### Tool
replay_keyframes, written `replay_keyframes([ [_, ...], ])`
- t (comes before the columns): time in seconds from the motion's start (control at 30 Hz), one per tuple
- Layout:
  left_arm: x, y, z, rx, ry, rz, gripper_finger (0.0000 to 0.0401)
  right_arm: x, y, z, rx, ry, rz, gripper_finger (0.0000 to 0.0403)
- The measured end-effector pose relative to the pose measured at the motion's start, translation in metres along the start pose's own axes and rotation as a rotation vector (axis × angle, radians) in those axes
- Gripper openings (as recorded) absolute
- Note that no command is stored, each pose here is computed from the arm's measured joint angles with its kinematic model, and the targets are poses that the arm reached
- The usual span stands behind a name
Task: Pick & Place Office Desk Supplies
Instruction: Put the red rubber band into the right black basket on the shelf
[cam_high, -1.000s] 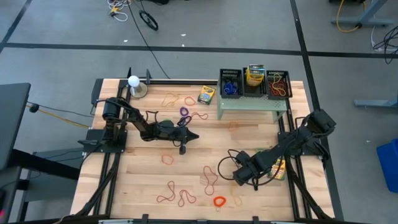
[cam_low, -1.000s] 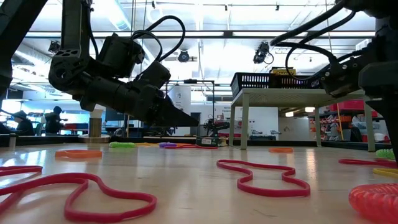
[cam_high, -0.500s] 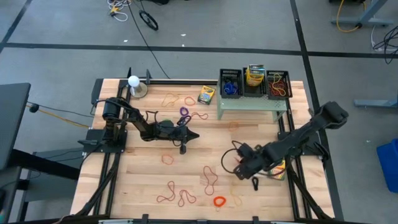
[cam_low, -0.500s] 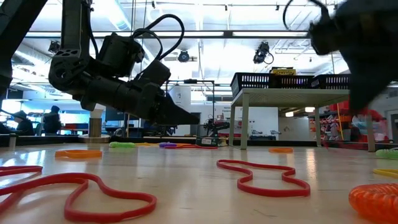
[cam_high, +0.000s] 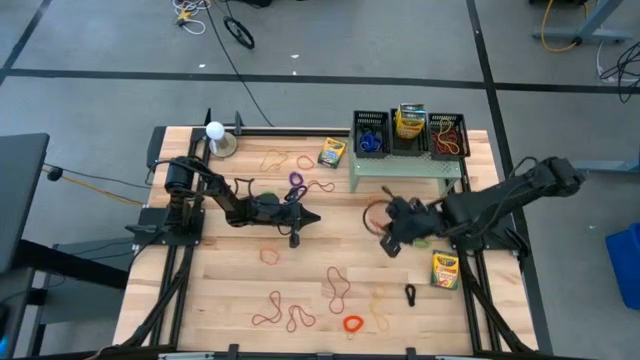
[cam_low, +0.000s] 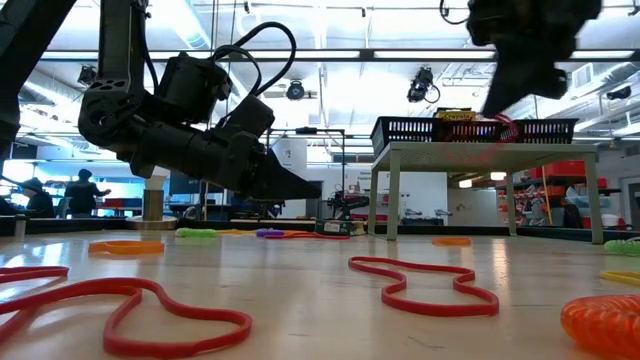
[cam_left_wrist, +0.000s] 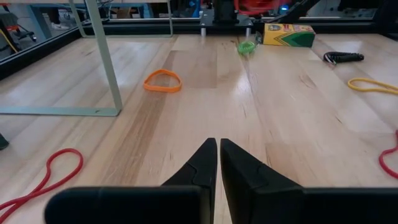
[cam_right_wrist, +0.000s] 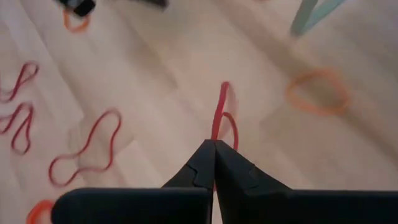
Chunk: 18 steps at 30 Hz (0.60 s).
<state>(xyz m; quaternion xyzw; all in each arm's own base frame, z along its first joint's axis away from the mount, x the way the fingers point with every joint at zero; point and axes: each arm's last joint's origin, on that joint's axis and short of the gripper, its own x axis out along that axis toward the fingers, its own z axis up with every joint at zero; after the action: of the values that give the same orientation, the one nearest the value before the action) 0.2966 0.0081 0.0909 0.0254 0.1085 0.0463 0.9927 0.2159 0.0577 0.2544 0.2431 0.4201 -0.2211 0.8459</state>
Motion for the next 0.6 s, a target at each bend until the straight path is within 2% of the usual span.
replay_keyframes([
  [0.3,0.000,0.000,0.000,-0.002,0.000,0.000,0.0028,-0.036,-0.009,0.047,-0.105,-0.064,-0.065,0.0009],
  [0.6,0.000,0.000,0.000,0.000,-0.001,0.000,0.0028,-0.085,-0.041,0.080,-0.113,-0.069,-0.328,0.0009],
])
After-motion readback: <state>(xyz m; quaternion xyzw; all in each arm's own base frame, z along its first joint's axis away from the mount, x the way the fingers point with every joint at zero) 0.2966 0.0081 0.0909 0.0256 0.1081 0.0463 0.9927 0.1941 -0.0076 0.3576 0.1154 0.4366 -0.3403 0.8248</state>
